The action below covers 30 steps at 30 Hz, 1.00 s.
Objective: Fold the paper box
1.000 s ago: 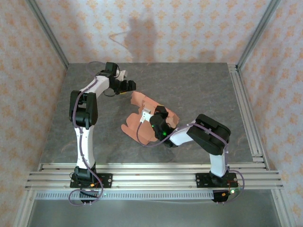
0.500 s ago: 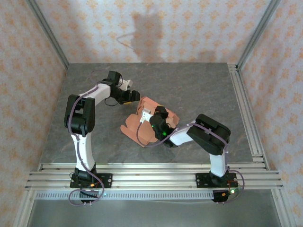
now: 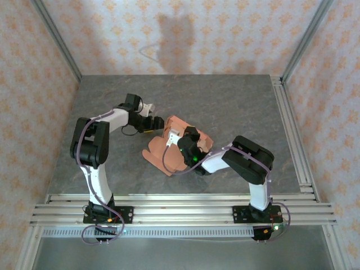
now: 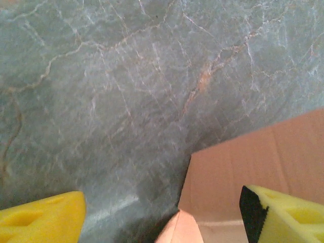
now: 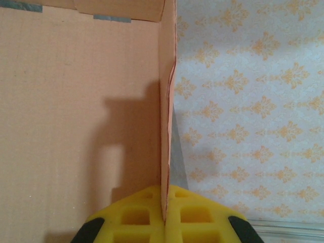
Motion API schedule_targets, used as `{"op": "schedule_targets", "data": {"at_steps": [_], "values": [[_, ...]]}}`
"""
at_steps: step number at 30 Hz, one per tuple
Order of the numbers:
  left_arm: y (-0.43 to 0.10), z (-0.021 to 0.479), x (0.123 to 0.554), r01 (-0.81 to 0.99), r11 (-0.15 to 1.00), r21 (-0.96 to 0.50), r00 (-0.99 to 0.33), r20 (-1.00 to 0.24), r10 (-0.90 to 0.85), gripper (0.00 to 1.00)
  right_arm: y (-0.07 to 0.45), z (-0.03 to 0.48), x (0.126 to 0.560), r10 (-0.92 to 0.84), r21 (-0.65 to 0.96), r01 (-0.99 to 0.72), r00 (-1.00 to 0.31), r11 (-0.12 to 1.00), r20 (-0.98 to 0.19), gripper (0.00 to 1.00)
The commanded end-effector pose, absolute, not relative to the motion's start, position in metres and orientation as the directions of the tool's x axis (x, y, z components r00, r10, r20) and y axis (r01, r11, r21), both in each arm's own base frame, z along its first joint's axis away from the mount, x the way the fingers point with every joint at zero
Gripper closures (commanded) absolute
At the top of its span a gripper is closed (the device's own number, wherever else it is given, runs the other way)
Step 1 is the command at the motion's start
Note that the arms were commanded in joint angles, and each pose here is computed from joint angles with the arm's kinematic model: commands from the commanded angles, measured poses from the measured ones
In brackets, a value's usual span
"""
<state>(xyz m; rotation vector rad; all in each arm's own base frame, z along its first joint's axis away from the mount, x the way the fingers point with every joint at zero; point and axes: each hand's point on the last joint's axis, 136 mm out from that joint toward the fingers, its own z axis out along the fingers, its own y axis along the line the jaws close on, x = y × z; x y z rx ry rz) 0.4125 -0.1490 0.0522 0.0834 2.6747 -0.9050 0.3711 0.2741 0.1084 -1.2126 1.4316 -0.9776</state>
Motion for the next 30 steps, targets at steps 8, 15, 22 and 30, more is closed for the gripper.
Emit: {"op": "schedule_targets", "data": {"at_steps": [8, 15, 22, 30], "values": [[-0.144, 0.081, 0.409, 0.285, 0.816, -0.502, -0.881, -0.473, 0.017, 0.17, 0.282, 0.111, 0.371, -0.986, -0.968, -0.189, 0.006, 0.165, -0.169, 1.00], [-0.146, 0.088, 0.394, 0.324, 0.799, -0.507, -0.867, -0.498, 0.035, 0.16, 0.282, 0.111, 0.367, -0.984, -0.957, -0.234, 0.015, 0.170, -0.179, 1.00], [-0.146, 0.086, 0.388, 0.325, 0.801, -0.503, -0.871, -0.489, 0.047, 0.15, 0.287, 0.111, 0.361, -0.969, -0.924, -0.311, 0.030, 0.224, -0.245, 1.00], [-0.152, 0.081, 0.385, 0.339, 0.797, -0.500, -0.876, -0.477, 0.073, 0.15, 0.290, 0.120, 0.361, -0.961, -0.912, -0.325, 0.028, 0.250, -0.274, 1.00]]}}
